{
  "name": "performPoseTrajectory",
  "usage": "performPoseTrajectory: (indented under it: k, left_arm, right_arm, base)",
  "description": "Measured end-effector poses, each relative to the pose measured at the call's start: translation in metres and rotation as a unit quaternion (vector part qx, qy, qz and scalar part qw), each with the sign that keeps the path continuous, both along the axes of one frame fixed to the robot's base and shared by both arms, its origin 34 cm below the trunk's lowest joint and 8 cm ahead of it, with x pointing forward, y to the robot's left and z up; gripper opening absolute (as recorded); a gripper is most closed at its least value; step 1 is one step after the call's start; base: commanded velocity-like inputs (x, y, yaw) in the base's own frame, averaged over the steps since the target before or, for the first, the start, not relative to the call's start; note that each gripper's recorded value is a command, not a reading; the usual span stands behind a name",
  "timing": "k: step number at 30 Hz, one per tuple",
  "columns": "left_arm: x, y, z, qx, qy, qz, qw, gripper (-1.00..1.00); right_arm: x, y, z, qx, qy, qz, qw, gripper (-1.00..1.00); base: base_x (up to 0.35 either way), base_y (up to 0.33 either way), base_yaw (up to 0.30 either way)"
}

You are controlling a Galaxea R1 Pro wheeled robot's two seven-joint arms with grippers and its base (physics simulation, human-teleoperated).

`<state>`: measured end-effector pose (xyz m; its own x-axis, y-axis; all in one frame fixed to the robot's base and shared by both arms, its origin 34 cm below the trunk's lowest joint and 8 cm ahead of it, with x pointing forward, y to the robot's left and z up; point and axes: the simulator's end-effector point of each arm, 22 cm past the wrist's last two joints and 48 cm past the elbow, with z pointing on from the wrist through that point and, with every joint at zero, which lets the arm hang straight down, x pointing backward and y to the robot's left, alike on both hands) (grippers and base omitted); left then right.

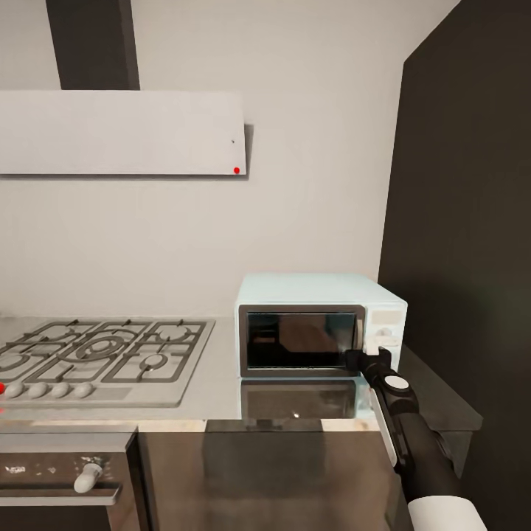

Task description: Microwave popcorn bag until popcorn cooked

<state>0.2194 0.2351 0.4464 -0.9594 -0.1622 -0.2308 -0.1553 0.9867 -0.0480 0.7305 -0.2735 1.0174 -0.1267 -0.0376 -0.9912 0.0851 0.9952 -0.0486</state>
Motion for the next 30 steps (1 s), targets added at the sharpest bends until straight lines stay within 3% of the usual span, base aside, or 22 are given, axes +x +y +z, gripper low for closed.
performPoseTrajectory:
  k: [4, 17, 23, 30]
  left_arm:
    - [0.000, 0.000, 0.000, 0.000, 0.000, 0.000, 1.0000, 1.00]
    - [0.000, -0.001, 0.000, -0.001, 0.000, -0.001, 1.0000, 1.00]
    - [-0.001, -0.005, 0.000, -0.003, 0.002, 0.001, 1.0000, 1.00]
    - [0.000, -0.005, 0.000, -0.004, 0.001, -0.001, 1.0000, 1.00]
  right_arm:
    - [-0.001, -0.005, 0.000, -0.013, 0.002, -0.007, 0.9999, -1.00]
    - [-0.001, -0.010, 0.000, -0.010, 0.003, -0.013, 0.9999, -1.00]
    - [-0.001, -0.010, -0.001, -0.010, 0.003, -0.013, 0.9999, -1.00]
    - [-0.003, -0.025, -0.001, 0.004, 0.002, -0.028, 0.9996, -1.00]
  base:
    - [0.000, 0.000, 0.000]
    - [-0.010, 0.000, 0.000]
    - [-0.314, 0.055, 0.000]
    - [-0.212, 0.146, 0.000]
